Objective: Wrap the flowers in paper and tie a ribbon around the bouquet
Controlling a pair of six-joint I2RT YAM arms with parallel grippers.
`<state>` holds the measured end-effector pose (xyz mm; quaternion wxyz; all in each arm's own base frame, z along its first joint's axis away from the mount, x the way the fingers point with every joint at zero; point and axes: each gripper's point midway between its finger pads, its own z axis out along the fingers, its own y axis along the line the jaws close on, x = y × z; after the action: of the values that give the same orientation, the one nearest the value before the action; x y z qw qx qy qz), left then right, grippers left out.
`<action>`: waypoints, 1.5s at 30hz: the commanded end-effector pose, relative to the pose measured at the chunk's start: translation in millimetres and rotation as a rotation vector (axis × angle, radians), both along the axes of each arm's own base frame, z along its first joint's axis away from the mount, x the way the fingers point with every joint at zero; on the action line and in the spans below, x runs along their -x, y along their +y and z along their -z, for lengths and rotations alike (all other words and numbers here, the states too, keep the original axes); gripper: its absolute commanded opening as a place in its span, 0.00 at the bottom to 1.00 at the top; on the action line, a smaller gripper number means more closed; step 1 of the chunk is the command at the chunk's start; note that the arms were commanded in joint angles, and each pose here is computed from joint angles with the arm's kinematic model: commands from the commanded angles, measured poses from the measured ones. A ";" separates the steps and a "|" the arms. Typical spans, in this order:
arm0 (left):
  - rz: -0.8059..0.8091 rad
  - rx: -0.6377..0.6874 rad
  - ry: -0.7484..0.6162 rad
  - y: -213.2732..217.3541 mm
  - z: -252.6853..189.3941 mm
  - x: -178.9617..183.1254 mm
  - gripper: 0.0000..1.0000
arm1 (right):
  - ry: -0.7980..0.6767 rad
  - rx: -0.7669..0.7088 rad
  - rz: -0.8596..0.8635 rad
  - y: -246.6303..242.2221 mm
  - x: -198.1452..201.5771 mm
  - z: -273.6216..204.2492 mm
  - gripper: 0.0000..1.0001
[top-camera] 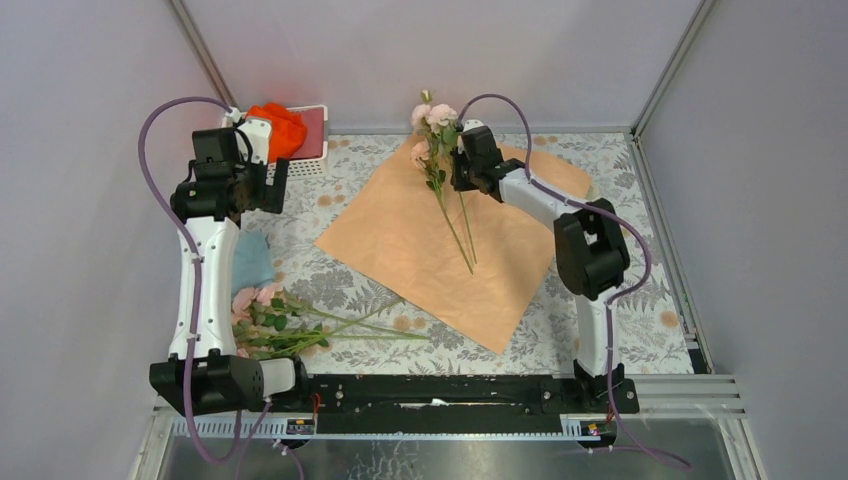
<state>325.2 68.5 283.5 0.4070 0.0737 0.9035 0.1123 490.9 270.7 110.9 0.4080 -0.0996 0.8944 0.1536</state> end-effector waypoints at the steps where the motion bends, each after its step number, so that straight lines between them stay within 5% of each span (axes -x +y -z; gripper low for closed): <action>1: 0.000 -0.003 -0.006 2.7 1.5 -1.5 0.99 | 0.053 0.004 -0.016 5.6 -14.2 12.4 0.17; 3: 0.003 -0.005 0.000 3.0 4.4 -1.8 0.99 | 0.064 0.014 0.004 2.1 -18.3 17.2 0.36; 9: 0.018 0.001 0.009 0.1 9.3 -0.6 0.99 | 0.052 0.065 -0.086 0.1 -5.8 -6.6 0.56; 14: 0.040 0.036 0.018 -7.3 16.0 0.6 0.99 | -0.104 0.069 -0.279 32.4 62.9 -51.1 0.50; 19: 0.038 0.048 0.039 -9.9 32.1 9.0 0.99 | -0.092 0.017 -0.822 128.1 206.2 -26.7 0.47; 25: 0.066 0.070 0.074 -16.5 60.8 18.6 0.99 | -0.035 -0.060 -1.053 197.7 300.0 -3.5 0.45; 33: 0.077 0.170 0.133 -29.1 80.1 6.9 0.99 | -0.019 -0.050 -1.027 225.5 322.0 20.1 0.44; 45: 0.062 0.083 0.109 -18.4 79.9 28.6 0.99 | -0.001 0.009 -1.050 237.1 333.5 34.7 0.44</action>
<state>296.3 42.7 197.5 0.3405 0.0865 0.9355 0.0366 150.1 489.3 64.6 0.2546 -0.5368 0.7332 0.3308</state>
